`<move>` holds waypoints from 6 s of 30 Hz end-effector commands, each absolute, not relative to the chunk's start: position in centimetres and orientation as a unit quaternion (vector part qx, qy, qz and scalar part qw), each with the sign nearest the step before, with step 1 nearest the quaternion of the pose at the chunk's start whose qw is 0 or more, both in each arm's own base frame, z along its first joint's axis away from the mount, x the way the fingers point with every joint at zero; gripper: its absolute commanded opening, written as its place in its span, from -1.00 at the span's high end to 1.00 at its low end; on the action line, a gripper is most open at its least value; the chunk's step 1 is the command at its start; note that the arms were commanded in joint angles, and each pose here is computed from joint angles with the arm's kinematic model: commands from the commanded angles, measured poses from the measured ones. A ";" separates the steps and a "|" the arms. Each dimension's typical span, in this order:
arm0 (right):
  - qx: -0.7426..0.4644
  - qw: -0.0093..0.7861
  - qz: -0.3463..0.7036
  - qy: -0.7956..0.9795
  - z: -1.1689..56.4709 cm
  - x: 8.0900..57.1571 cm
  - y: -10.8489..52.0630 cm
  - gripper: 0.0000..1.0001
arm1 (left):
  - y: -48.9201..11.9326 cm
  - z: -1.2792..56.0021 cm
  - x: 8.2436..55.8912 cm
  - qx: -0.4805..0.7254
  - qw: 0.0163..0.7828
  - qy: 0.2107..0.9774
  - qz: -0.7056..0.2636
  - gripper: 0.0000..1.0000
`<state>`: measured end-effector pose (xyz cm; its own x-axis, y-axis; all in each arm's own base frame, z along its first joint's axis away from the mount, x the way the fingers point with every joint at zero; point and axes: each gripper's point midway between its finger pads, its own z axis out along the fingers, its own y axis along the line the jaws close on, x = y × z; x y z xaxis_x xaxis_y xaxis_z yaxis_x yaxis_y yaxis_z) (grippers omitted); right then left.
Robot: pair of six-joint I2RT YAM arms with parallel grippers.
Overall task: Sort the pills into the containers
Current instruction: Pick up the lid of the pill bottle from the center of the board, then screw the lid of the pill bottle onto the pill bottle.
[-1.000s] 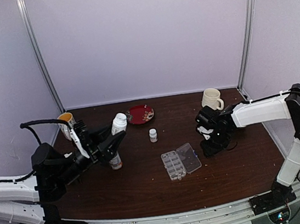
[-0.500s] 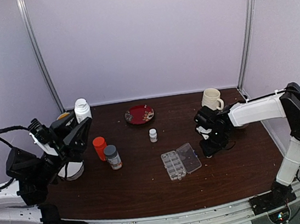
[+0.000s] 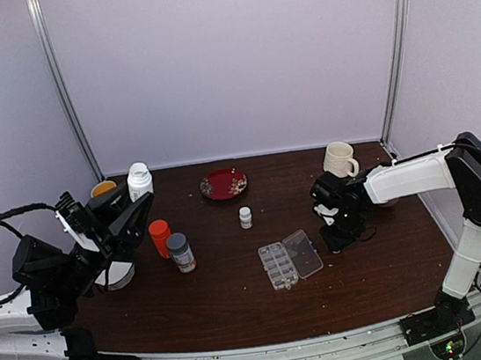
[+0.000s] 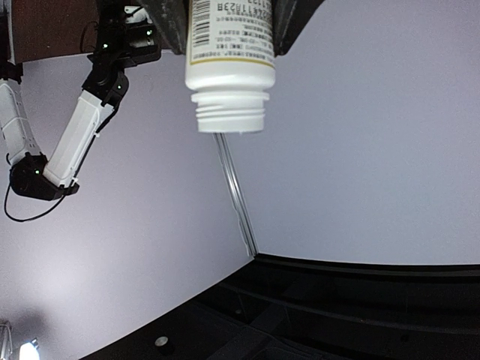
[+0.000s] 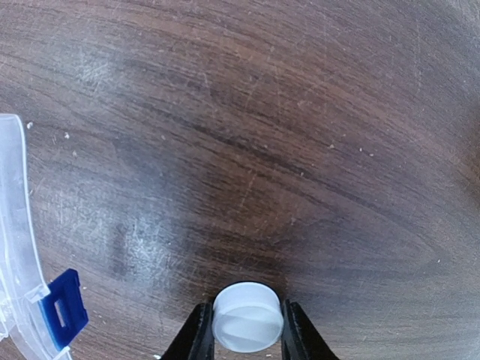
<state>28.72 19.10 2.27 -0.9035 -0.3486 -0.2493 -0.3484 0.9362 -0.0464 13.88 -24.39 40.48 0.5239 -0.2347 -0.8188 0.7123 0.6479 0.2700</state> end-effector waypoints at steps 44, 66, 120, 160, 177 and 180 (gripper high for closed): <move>-0.526 0.376 0.416 0.640 34.3 14.1 34.4 0.80 | -39.9 30.9 13.9 0.478 0.538 0.531 -0.448 1.00; -0.591 0.316 0.347 0.656 30.3 13.8 36.8 0.78 | -40.0 30.3 13.1 0.495 0.519 0.527 -0.455 1.00; -0.840 0.405 0.258 0.254 27.5 9.4 36.3 0.86 | -40.4 35.4 9.6 0.500 0.406 0.463 -0.609 1.00; -0.244 0.133 0.436 0.856 26.6 16.0 40.2 0.87 | -38.2 34.8 17.9 0.543 0.640 0.473 -0.269 1.00; -0.152 0.220 0.471 0.841 28.6 19.4 35.0 -0.57 | -38.7 28.0 19.4 0.581 0.620 0.496 -0.180 1.00; -0.167 0.269 0.454 0.833 28.8 20.4 32.5 -0.79 | -39.1 27.7 19.1 0.583 0.610 0.501 -0.194 1.00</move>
<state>18.79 35.81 28.17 -0.8884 -0.0533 -0.4559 -0.4215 0.4881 0.7643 18.90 -38.68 26.30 0.4153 0.4059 -0.8141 0.8266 0.2052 0.5240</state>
